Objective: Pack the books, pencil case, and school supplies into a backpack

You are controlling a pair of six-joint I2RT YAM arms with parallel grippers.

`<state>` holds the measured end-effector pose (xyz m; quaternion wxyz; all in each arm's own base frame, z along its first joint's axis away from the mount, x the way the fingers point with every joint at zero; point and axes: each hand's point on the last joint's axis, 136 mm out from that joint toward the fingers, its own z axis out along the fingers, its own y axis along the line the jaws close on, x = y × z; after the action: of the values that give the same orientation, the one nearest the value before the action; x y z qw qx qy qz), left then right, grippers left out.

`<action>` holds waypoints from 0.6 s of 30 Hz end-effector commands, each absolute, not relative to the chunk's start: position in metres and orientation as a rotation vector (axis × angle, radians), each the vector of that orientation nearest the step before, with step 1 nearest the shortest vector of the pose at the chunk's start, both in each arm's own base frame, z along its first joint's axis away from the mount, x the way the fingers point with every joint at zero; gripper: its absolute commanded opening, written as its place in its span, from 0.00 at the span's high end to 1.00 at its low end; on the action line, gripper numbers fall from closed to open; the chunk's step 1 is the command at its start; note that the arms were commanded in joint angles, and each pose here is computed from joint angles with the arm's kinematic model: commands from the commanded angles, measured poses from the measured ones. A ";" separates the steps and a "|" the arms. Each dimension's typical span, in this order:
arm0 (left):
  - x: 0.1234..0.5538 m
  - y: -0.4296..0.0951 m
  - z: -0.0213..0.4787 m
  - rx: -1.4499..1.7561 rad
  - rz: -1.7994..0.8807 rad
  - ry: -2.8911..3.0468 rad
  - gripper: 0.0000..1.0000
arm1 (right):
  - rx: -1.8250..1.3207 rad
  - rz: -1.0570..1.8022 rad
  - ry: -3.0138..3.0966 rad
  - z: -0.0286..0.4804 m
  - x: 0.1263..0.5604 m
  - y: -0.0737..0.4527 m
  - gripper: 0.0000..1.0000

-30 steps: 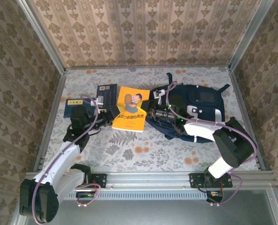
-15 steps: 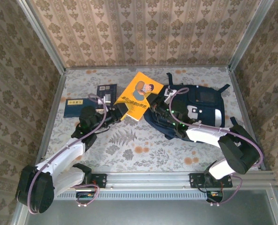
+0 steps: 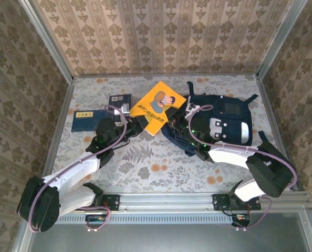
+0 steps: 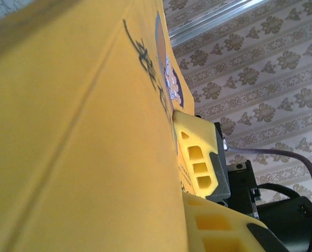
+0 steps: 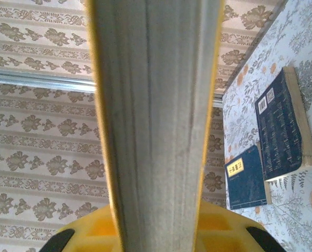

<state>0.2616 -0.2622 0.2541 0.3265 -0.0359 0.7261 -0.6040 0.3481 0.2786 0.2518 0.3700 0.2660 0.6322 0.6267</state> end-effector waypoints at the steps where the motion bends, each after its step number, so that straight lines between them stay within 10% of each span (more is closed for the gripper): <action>1: 0.262 -0.258 0.290 -0.025 -1.548 1.782 0.98 | 0.638 1.560 1.595 0.270 0.339 0.269 0.93; 6: 0.258 -0.237 0.280 -0.010 -1.392 1.878 1.00 | 0.598 1.130 1.829 0.236 0.331 0.229 0.48; 18: 0.247 -0.183 0.266 0.028 -1.090 2.075 1.00 | 0.218 0.632 2.314 0.208 0.361 0.176 0.46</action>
<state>0.2540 -0.1896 0.2413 0.3589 -0.0348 0.8214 -0.4420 0.3737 0.1795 0.2382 0.4316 0.1703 0.8281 0.3146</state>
